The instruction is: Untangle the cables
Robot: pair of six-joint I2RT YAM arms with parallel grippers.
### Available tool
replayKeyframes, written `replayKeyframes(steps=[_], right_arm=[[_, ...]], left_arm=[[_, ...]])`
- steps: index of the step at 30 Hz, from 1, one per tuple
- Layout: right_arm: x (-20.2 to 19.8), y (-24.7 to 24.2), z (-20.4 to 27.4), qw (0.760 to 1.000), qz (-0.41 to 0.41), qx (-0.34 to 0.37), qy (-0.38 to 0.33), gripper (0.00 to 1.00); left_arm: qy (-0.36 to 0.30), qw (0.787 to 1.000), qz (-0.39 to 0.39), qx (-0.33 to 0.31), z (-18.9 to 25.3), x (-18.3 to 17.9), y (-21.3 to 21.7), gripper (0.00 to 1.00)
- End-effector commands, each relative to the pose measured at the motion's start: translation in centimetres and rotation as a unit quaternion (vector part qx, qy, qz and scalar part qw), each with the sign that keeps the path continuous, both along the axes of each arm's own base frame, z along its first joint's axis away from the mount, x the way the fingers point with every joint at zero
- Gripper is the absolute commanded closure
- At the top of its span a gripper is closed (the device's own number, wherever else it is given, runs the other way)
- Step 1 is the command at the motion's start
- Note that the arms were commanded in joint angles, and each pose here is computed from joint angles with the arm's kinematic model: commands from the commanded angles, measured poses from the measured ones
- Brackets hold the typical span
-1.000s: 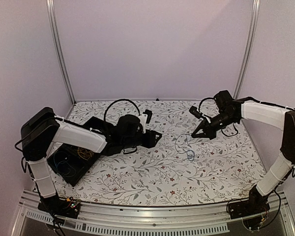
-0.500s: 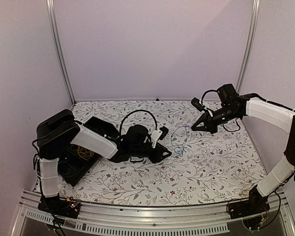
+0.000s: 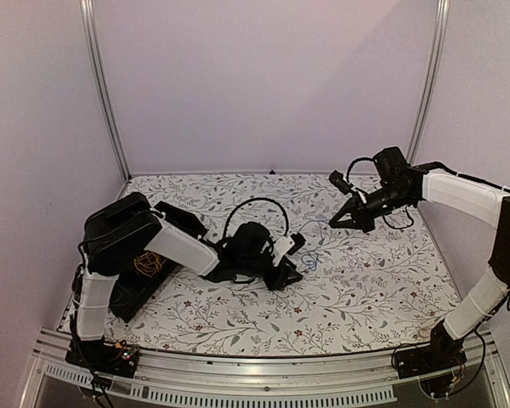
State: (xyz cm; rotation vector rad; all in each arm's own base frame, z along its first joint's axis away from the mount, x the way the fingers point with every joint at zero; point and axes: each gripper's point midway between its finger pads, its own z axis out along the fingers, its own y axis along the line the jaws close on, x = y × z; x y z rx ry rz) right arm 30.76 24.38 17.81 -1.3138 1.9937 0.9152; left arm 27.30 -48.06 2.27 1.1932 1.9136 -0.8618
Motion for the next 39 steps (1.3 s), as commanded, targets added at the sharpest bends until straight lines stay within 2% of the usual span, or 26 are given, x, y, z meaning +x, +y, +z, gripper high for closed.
replayKeyframes(steps=[1, 11, 14, 17, 22, 26, 31, 39], right_arm=[[0.4, 0.3, 0.2, 1.0, 0.001, 0.01, 0.001, 1.0], [0.5, 0.3, 0.0, 1.0, 0.001, 0.01, 0.004, 1.0], [0.7, 0.3, 0.1, 1.0, 0.0, 0.012, 0.004, 1.0], [1.5, -0.5, 0.6, 1.0, -0.014, 0.013, -0.002, 1.0], [5.3, -4.7, 2.3, 0.996, -0.086, 0.007, -0.037, 1.0], [9.0, -8.9, 2.5, 0.982, -0.176, -0.024, -0.063, 1.0], [12.0, -12.1, 2.4, 0.959, -0.259, -0.065, -0.097, 1.0], [13.6, -14.5, 1.0, 0.936, -0.321, -0.104, -0.098, 1.0]], left_arm=[[-0.023, 1.0, -0.015, -0.001, -0.4, 0.0, -1.6, 0.65], [-0.03, 0.999, -0.025, -0.013, -1.4, 0.7, -3.1, 0.86], [-0.027, 0.999, -0.038, -0.022, -1.3, 0.2, -3.3, 1.0], [-0.026, 0.999, -0.02, -0.012, -0.7, 0.4, -2.4, 1.0], [-0.008, 0.999, 0.048, 0.022, 0.0, 0.0, 3.2, 1.0], [0.012, 0.992, 0.113, 0.058, 0.1, -1.0, 8.2, 1.0], [0.044, 0.973, 0.213, 0.08, 0.3, -1.6, 14.4, 1.0], [0.08, 0.938, 0.325, 0.086, -0.6, -3.2, 21.9, 1.0]])
